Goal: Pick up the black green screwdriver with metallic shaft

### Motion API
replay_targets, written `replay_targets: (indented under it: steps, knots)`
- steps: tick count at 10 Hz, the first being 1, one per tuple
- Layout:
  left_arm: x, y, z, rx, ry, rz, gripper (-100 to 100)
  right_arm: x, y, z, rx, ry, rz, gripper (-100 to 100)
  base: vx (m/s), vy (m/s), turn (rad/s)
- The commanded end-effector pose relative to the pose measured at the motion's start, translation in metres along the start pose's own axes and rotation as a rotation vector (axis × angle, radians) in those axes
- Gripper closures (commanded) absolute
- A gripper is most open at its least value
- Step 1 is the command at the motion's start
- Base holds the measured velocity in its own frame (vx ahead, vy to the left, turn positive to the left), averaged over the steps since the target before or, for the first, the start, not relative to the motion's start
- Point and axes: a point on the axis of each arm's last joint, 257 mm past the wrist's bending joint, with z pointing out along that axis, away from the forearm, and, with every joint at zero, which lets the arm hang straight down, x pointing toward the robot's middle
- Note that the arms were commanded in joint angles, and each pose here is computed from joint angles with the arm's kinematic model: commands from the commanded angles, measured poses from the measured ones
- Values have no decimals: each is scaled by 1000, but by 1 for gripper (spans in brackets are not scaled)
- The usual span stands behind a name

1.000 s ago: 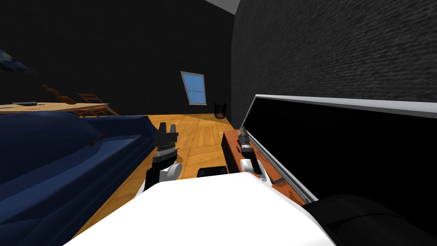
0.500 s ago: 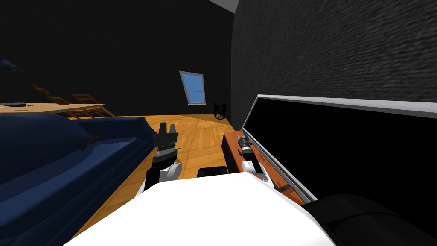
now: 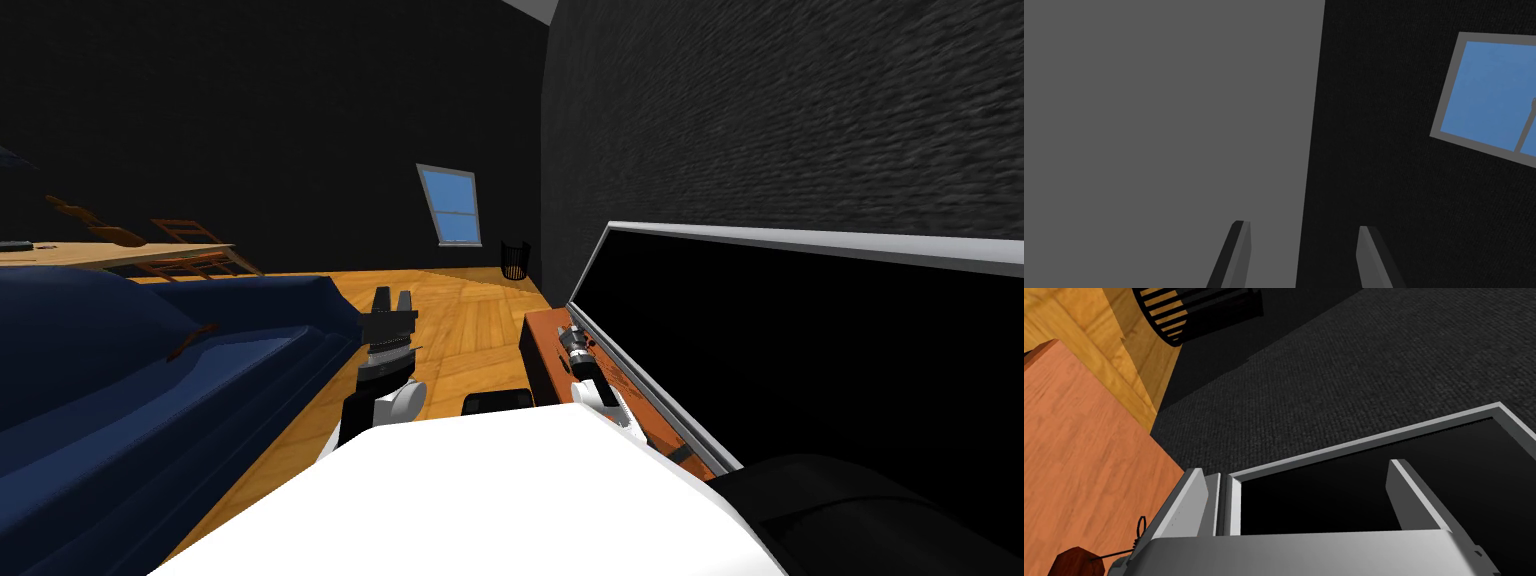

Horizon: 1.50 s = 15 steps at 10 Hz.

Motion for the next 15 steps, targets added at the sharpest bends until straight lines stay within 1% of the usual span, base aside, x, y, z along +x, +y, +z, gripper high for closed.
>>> replay_targets:
  steps: [1,2,3,5,6,7,8,10,11,12,13,15]
  knots:
    - [0,0,0,0,0,0,0,-12,-21,-2,61,-32,61,-100,77,11,-13]
    - [0,0,0,0,0,0,0,-26,-39,-7,110,-63,108,-100,101,14,-28]
    - [0,0,0,0,0,0,0,-26,-39,-7,111,-64,114,-100,85,10,-6]
    - [0,0,0,0,0,0,0,-53,-76,-19,210,-135,216,-100,101,9,-19]
    - [0,0,0,0,0,0,0,-53,-76,-19,210,-136,224,-100,89,10,-10]
    - [0,0,0,0,0,0,0,-66,-95,-28,259,-176,281,-100,104,4,-12]
    - [0,0,0,0,0,0,0,-66,-95,-28,259,-176,281,-100,77,8,-10]
    - [0,0,0,0,0,0,0,-93,-131,-48,353,-263,382,-100,95,13,-19]
    - [0,0,0,0,0,0,0,-93,-131,-48,352,-266,395,-100,96,10,-14]
    - [0,0,0,0,0,0,0,-106,-149,-60,396,-313,450,-100,88,12,-15]
    - [0,0,0,0,0,0,0,-106,-149,-60,396,-314,452,-100,69,10,-11]
    - [0,0,0,0,0,0,0,-130,-182,-86,478,-413,554,-100,101,12,-20]
